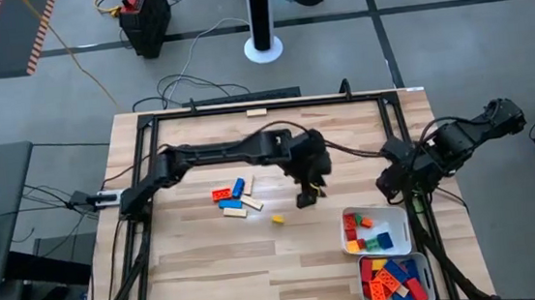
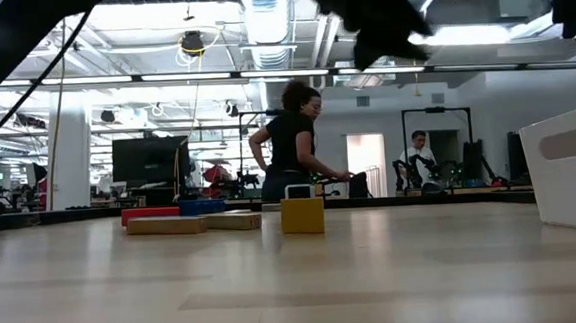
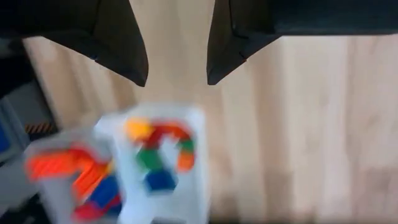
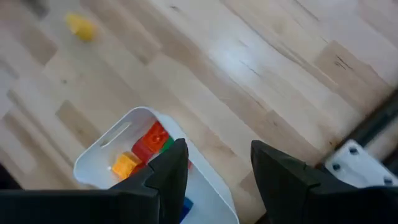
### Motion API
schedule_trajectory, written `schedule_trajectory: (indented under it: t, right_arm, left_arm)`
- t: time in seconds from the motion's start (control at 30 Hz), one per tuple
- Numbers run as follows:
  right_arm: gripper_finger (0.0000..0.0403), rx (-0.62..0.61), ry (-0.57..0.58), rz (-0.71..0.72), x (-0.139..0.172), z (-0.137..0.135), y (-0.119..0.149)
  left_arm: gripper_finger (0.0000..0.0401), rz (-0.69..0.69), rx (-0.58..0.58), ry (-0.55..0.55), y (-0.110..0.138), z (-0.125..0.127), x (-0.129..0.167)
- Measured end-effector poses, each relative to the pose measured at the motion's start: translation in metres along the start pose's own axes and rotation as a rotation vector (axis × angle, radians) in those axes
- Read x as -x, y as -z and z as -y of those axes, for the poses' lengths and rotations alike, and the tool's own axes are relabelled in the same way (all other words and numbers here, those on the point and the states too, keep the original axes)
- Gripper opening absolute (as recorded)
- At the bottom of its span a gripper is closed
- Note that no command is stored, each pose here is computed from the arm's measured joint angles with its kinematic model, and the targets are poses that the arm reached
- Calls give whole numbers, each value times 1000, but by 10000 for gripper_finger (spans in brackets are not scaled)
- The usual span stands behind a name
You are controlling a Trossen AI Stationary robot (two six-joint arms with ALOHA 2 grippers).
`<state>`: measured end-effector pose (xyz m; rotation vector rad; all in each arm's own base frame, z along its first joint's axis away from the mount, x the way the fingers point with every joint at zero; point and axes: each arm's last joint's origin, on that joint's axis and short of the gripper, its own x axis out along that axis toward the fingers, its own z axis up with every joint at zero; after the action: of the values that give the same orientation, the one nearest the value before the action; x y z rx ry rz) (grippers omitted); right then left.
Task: Sort blocks by size
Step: Put the small yellow block into the white bin
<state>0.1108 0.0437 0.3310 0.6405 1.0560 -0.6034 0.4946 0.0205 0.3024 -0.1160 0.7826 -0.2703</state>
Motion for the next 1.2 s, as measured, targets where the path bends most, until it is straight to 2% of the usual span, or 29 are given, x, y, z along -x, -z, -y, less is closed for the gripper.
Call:
schedule_trajectory:
  t: [0.1,0.23,0.4,0.6,0.73,0.9,1.0,1.07,1.2]
  right_arm:
    - [203,85,-43,11,1,-4,1]
    - [203,163,-69,26,2,-8,3]
    - [203,198,-122,113,7,-13,9]
    - [203,167,-151,111,8,-19,18]
    - [203,140,-139,118,6,-25,23]
    - [203,145,-103,113,-1,-34,27]
    - [203,152,-68,119,-6,-39,26]
    - [203,161,-45,130,-10,-43,25]
    - [203,162,-17,137,-15,-46,20]
  left_arm:
    - [152,-89,-11,-9,8,-7,10]
    - [151,-237,-14,35,24,-9,16]
    - [150,-326,-27,64,37,-9,12]
    - [150,-409,0,124,67,-6,12]
    - [150,-382,46,109,93,0,18]
    - [150,-300,126,13,127,18,28]
    - [152,-278,165,-26,148,30,15]
    - [157,-283,141,-41,157,40,6]
    - [187,-260,45,-107,160,56,-8]
